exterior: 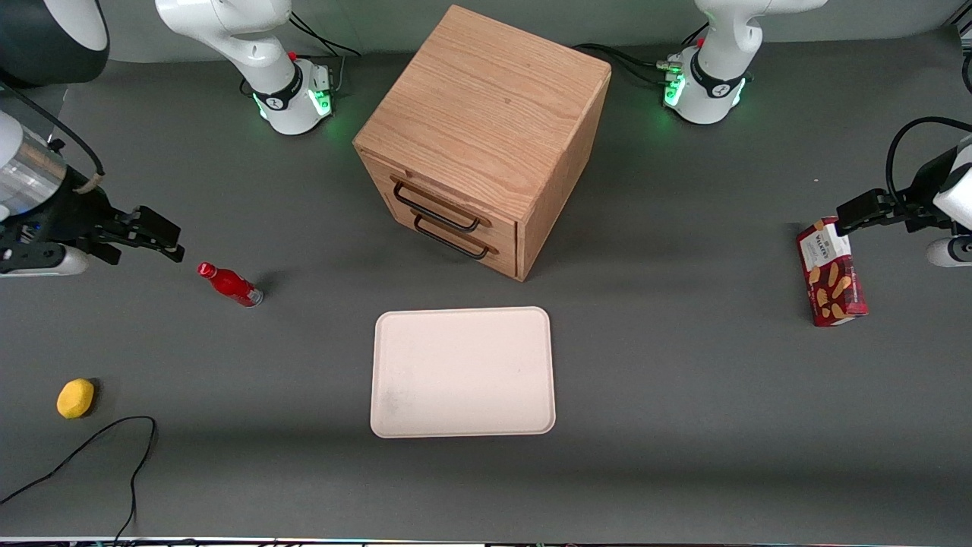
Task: Open upper drawer
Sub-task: 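Move the right gripper toward the cabinet's upper drawer handle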
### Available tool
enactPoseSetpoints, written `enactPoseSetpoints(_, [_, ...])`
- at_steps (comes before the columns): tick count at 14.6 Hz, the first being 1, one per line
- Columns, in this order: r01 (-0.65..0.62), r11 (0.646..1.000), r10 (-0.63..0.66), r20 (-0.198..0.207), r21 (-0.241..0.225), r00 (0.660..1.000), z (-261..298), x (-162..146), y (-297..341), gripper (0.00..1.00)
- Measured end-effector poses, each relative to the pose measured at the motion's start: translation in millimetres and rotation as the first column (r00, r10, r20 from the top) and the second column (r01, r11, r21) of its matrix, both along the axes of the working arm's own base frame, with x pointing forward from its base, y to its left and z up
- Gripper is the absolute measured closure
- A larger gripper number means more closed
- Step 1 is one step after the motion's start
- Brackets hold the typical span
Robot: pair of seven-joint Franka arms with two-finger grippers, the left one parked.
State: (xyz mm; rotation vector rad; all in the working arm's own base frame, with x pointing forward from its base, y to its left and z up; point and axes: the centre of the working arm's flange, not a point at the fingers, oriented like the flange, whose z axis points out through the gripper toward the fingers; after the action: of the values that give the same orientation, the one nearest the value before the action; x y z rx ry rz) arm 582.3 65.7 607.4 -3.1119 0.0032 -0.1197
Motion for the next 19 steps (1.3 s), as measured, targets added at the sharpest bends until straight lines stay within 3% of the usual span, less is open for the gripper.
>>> enactPoseSetpoints(4, [-0.077, 0.997, 0.077, -0.003, 0.002, 0.997, -16, 4, 46, 0.00])
enactPoseSetpoints(8, [-0.166, 0.986, 0.166, 0.034, 0.008, 0.986, -35, 15, 95, 0.00])
enactPoseSetpoints(11, [-0.321, 0.947, 0.321, 0.036, -0.004, 0.946, -44, 22, 120, 0.00])
enactPoseSetpoints(19, [-0.544, 0.839, 0.545, -0.002, -0.020, 0.839, -84, 17, 229, 0.00])
